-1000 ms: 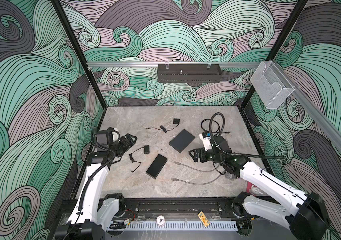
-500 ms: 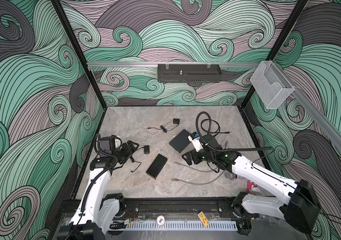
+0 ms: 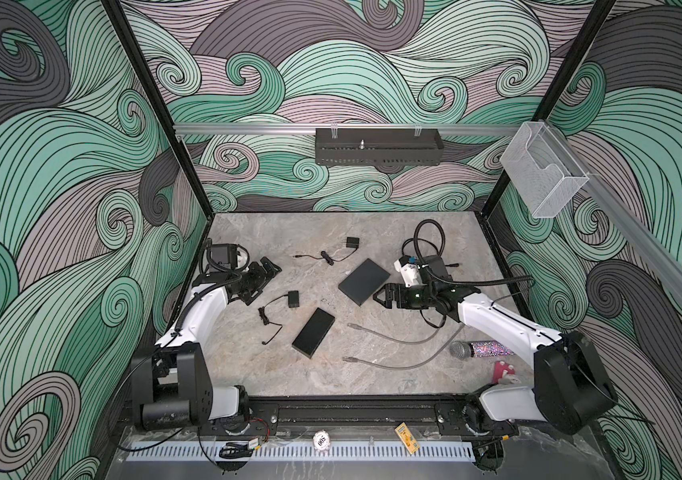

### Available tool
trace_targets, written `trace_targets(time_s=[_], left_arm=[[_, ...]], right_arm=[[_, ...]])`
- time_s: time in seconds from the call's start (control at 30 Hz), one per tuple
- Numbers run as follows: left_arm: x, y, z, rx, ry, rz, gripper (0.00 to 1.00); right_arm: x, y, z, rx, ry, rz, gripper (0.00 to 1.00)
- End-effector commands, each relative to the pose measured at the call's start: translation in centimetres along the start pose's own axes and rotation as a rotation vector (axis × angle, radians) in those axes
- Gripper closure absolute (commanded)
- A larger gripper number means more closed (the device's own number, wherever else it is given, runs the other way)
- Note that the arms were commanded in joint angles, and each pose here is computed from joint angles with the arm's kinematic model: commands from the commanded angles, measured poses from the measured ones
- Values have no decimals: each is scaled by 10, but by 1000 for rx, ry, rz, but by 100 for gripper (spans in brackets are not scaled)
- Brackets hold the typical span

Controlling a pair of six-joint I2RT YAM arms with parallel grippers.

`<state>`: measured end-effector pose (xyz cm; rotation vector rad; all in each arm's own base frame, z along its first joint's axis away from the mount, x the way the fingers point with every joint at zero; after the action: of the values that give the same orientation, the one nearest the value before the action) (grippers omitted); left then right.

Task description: Insert the plug into the switch port

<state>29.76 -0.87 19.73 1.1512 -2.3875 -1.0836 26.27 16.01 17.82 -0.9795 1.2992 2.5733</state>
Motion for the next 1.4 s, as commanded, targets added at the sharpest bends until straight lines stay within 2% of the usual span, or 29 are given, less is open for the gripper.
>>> trace_targets(time_s=[0.0, 0.2, 0.4, 0.53, 0.67, 0.77, 0.83, 0.97, 1.03, 1.13, 1.23, 1.37], left_arm=[[-3, 0, -8, 27, -26, 3, 1], [9, 3, 0, -40, -36, 41, 6], [33, 27, 7, -78, -26, 58, 13], [57, 37, 26, -107, 68, 63, 14], [81, 38, 53, -142, 234, 77, 14], [94, 49, 58, -117, 256, 86, 14], [101, 65, 58, -98, 244, 53, 14], [109, 100, 46, 12, 179, -47, 6], [111, 115, 31, 74, 118, -26, 5], [119, 135, 9, 209, 12, 32, 6], [128, 159, -1, 348, -76, -26, 7], [138, 187, -4, 370, -149, -90, 8]], right_arm=[[-2, 6, 6, -38, 18, -33, 0], [-4, 19, 9, -11, 46, -76, 0], [-6, 24, 15, -56, 26, -78, 0], [2, 29, 29, -86, -1, -17, 2], [22, 38, 76, -151, 136, 12, 2], [35, 30, 103, -260, 148, 25, 6], [38, 20, 117, -317, 136, 65, 11], [39, -3, 150, -365, 157, 144, 11], [39, -20, 165, -396, 144, 162, 12], [40, -56, 178, -390, 92, 184, 14], [40, -90, 189, -355, 32, 214, 16], [42, -128, 209, -407, -85, 217, 13]])
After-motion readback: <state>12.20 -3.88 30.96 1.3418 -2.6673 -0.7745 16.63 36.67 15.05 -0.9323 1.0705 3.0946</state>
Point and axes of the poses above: each gripper's point midway between its finger pads, its own y axis back along the fingers, its own z axis along the line the jaws close on, x = y × z, the point moved 9 cm from there along y, back along the fingers, and after that the axes turned 13 degrees about y, right-handed, at the moved point
